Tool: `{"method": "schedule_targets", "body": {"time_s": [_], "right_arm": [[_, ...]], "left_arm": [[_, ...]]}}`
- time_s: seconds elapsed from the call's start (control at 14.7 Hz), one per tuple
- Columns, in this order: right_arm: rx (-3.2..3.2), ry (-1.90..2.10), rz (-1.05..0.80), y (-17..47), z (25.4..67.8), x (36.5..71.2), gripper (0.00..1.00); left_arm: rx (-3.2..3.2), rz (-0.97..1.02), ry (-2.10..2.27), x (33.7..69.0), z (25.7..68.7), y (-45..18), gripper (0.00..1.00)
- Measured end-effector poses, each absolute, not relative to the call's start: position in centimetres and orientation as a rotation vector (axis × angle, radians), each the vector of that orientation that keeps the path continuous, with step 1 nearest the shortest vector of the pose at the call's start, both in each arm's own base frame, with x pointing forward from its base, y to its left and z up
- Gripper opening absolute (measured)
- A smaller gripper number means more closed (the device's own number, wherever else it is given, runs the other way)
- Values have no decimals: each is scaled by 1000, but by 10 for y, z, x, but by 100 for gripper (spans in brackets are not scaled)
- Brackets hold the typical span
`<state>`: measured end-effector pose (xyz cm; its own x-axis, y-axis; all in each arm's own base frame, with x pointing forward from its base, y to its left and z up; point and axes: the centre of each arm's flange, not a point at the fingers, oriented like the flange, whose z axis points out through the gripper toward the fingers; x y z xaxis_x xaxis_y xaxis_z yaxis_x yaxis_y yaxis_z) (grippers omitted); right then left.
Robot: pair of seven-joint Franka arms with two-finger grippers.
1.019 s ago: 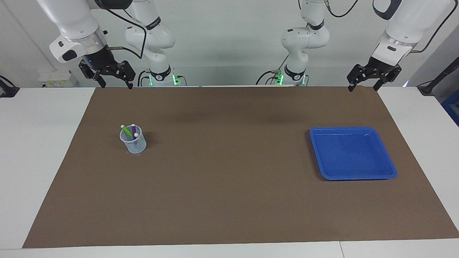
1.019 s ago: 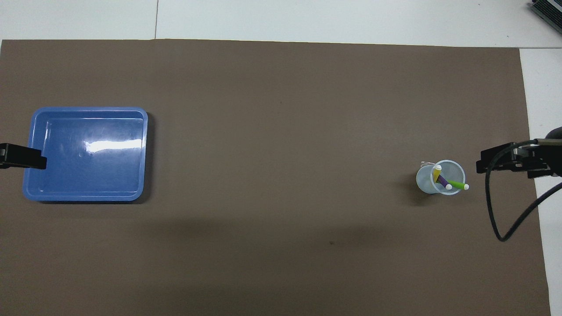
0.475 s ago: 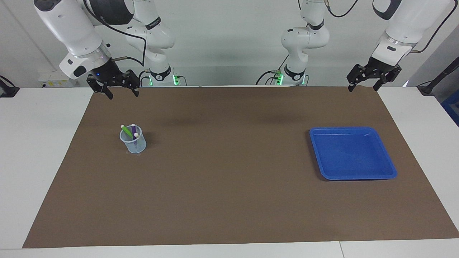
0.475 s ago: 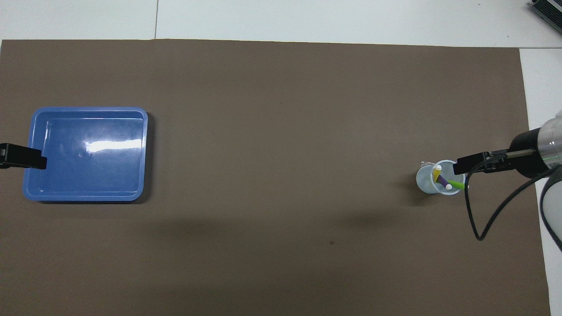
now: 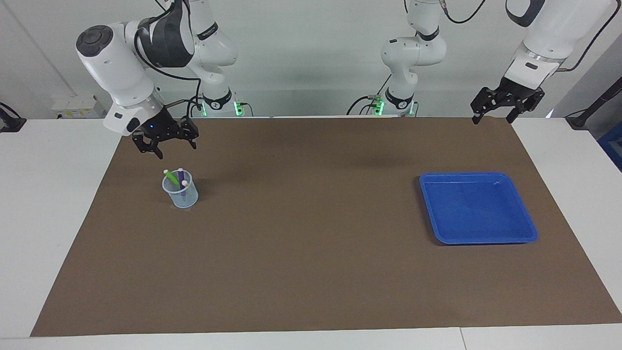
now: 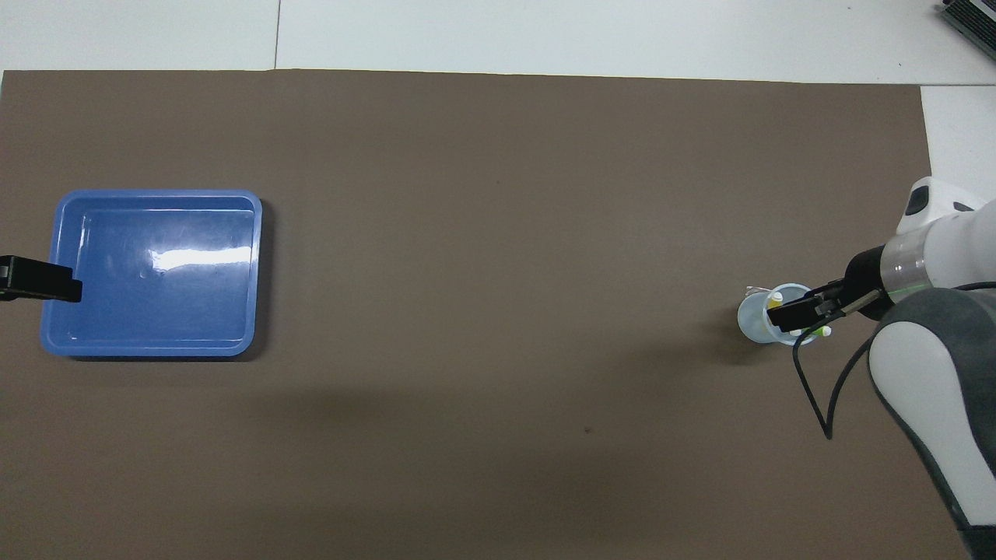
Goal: Right arm passes pens to left for tray arrangement
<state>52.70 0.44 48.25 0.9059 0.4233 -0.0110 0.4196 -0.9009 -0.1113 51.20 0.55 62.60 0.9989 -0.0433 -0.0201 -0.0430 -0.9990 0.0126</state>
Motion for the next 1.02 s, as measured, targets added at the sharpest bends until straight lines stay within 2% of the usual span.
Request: {"method": "schedule_targets", "body": {"time_s": [0.07,0.14,0.27,0.34,0.41,0.68,1.02], "right_arm": [[-2942,-725,64,3,472,529,100],[-2921,-785,77,2,463,531,93],[-2895,-881,69,-3,449,536,74],[-2890,-906,64,-6,445,538,58],[-2891,-919,61,-8,442,539,51],[-2913,-955,29,-11,433,547,50],[-2908,-953,47,-10,408,547,50]], "left_arm": [[3101,-47,-31,510,624,4,100],[3069,-61,34,508,622,3,100],[3014,-105,193,503,618,-1,100],[2976,-127,283,500,618,-5,100],[2923,-153,385,498,618,-10,100],[2636,-284,892,494,623,-29,100],[2310,-359,1284,497,619,-36,100]]}}
